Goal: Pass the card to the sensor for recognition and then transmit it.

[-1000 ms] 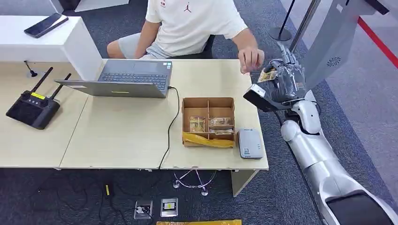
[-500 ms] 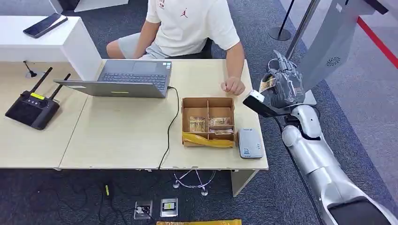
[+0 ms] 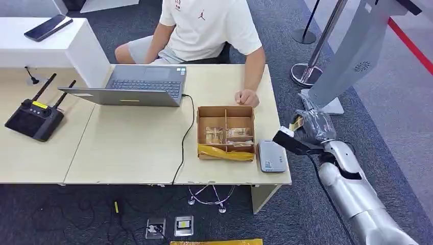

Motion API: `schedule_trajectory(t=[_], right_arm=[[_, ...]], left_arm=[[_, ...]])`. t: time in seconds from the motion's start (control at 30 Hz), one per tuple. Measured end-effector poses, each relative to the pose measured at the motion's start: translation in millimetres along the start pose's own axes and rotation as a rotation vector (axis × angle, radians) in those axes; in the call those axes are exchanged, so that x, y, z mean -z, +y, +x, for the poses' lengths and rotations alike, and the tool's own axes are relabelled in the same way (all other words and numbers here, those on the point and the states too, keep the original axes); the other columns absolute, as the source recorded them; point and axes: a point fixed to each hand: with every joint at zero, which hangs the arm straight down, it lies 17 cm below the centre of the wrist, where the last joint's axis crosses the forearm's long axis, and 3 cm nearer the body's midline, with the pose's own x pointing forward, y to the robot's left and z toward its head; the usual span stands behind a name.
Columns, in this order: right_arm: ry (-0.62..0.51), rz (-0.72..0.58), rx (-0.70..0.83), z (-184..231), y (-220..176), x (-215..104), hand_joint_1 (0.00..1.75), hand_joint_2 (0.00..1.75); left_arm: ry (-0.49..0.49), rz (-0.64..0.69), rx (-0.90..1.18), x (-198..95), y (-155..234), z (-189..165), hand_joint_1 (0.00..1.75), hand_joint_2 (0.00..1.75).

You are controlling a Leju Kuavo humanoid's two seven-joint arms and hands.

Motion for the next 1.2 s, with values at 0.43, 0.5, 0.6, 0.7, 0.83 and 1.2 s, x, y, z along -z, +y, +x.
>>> schedule_trajectory(t=[0.43,0.5,0.6,0.7,0.83,1.2], right_arm=[[-0.003,0.074,-0.010,8,31,-33,1.75,1.75],[-0.008,0.080,-0.022,10,34,-34,1.75,1.75],[-0.021,0.090,-0.041,15,38,-35,1.75,1.75],[-0.034,0.090,-0.060,21,41,-35,1.75,1.75],[-0.048,0.084,-0.064,29,43,-33,1.75,1.75],[-0.069,0.103,-0.067,40,56,-34,1.75,1.75]], left_arm=[[-0.002,-0.002,0.006,0,0,0,0.00,0.00],[-0.002,-0.002,0.006,0,0,1,0.00,0.00],[-0.003,-0.002,0.008,0,0,1,0.00,0.00],[-0.008,-0.005,0.021,0,-1,2,0.00,0.00],[-0.013,-0.009,0.036,0,-2,3,0.00,0.00],[-0.019,-0.015,0.054,0,-4,4,0.00,0.00]])
